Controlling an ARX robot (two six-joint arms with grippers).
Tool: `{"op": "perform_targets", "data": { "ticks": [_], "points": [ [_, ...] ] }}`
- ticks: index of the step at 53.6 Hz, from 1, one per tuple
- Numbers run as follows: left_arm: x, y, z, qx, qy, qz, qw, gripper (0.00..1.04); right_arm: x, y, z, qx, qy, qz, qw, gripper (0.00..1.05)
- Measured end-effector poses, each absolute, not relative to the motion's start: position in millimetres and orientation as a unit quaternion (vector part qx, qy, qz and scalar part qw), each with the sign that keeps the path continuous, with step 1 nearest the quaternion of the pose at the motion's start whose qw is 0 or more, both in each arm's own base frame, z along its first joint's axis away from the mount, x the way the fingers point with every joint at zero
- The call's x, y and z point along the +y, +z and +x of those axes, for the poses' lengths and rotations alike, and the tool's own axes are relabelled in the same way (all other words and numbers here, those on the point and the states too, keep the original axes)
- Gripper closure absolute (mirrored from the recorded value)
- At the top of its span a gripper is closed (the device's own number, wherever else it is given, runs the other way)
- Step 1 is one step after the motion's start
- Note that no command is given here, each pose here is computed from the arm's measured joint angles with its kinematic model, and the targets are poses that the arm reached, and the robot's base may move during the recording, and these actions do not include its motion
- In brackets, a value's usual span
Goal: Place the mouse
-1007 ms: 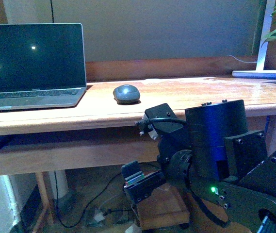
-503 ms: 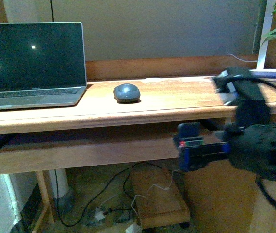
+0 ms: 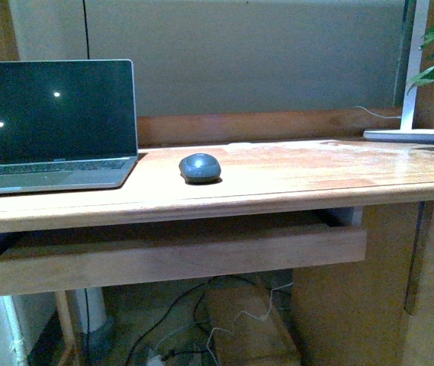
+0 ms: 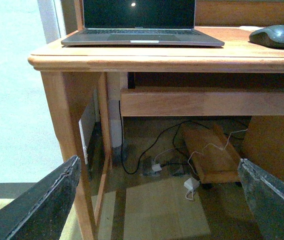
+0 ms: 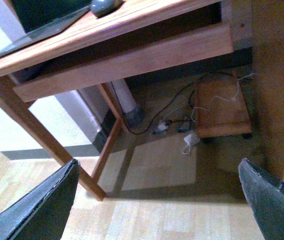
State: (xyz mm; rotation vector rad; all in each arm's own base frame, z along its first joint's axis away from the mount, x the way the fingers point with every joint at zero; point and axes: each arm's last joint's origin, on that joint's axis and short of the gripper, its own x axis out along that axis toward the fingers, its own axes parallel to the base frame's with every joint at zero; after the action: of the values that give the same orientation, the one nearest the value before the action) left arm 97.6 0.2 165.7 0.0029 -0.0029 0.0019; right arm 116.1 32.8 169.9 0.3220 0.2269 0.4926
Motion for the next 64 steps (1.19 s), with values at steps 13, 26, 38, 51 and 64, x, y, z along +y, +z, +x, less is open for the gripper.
{"op": "perform_targets", "data": {
  "ticks": [13,26,38,51,64],
  "points": [
    [0.1,165.7,97.6,-0.001,0.0,0.001,1.0,0.08,23.9,168.5,97.6,0.003,0.053,0.068,0.996,0.29],
    [0.2,165.7,97.6,-0.002,0.001,0.001,1.0,0.08,11.8,168.7,97.1,-0.006,0.005,0.011,1.0,0.76],
    [0.2,165.7,97.6,-0.001,0.001,0.001,1.0,0.08,0.6,168.2,97.1,-0.005,0.002,0.003,1.0,1.02],
    [0.2,165.7,97.6,-0.001,0.001,0.001,1.0,0.08,0.3,168.2,97.1,-0.005,0.001,0.002,1.0,0.93],
    [0.2,165.7,97.6,-0.002,0.001,0.001,1.0,0.08,0.3,168.2,97.1,-0.005,0.001,0.002,1.0,0.53]
  ]
}}
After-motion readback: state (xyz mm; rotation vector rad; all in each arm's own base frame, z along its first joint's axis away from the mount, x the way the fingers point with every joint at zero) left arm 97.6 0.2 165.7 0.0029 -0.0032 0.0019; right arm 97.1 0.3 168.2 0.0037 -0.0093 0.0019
